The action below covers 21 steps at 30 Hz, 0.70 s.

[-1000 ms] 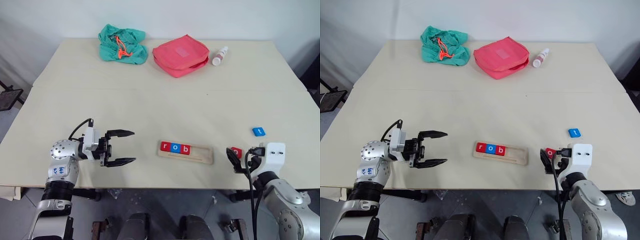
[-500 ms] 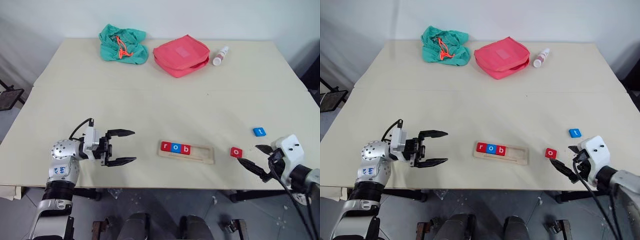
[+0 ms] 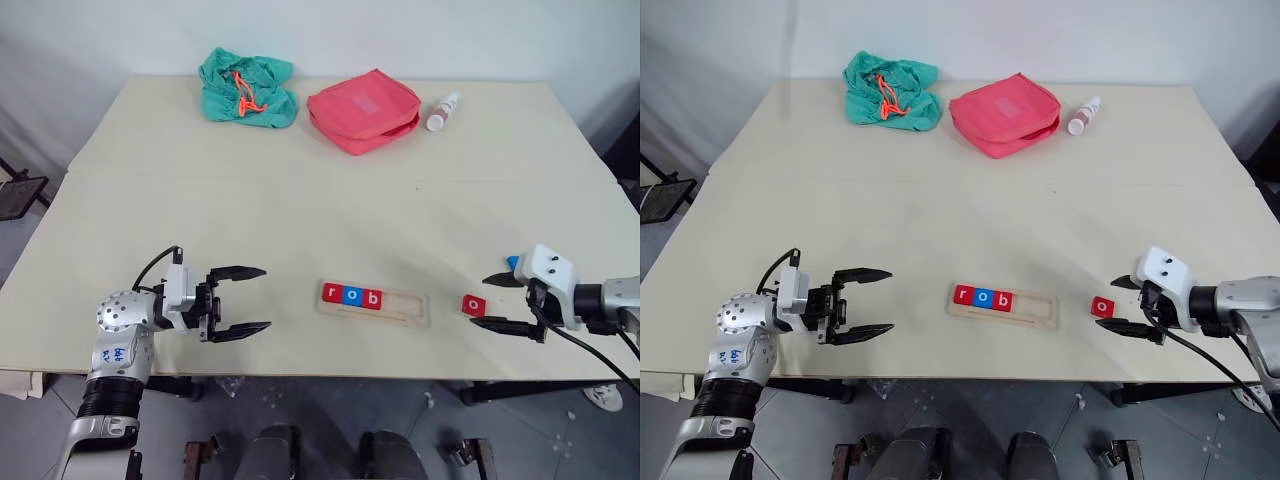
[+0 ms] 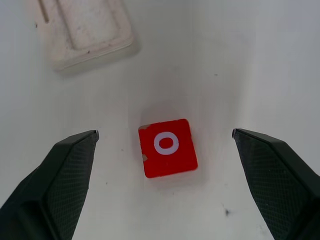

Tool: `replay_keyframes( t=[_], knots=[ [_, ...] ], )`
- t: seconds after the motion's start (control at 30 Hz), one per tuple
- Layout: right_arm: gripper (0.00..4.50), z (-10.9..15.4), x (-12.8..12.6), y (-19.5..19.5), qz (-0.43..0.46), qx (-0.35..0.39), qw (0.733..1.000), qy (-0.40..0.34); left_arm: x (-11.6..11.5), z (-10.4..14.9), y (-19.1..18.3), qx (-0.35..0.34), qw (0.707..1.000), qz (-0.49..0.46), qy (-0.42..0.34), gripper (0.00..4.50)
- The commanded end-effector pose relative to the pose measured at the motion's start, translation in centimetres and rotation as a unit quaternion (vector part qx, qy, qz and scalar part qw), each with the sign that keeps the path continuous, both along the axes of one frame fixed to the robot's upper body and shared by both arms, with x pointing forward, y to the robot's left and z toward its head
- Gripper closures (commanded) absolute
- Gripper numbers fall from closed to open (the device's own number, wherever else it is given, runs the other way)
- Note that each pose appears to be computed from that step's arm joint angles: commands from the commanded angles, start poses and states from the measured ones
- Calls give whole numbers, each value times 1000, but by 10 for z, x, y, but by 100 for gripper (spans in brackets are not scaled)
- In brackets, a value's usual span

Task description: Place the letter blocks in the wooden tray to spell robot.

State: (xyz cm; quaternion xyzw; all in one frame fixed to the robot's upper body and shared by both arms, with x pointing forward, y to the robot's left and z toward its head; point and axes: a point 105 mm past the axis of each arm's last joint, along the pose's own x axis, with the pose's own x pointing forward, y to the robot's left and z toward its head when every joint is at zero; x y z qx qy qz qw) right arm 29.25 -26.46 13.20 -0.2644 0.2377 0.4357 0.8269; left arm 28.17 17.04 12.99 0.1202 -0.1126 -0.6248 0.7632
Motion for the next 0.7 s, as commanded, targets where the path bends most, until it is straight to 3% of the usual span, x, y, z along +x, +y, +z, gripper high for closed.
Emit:
replay_keyframes(
  t=[0.03,0.7],
  knots=[
    [3,2,4,-2,16,-19,1000,-6,-5,10,4,-3,1000,8,-20,0],
    [3,-8,13,-1,13,-31,999,-7,-4,11,8,1,1000,19,-22,0]
  ],
)
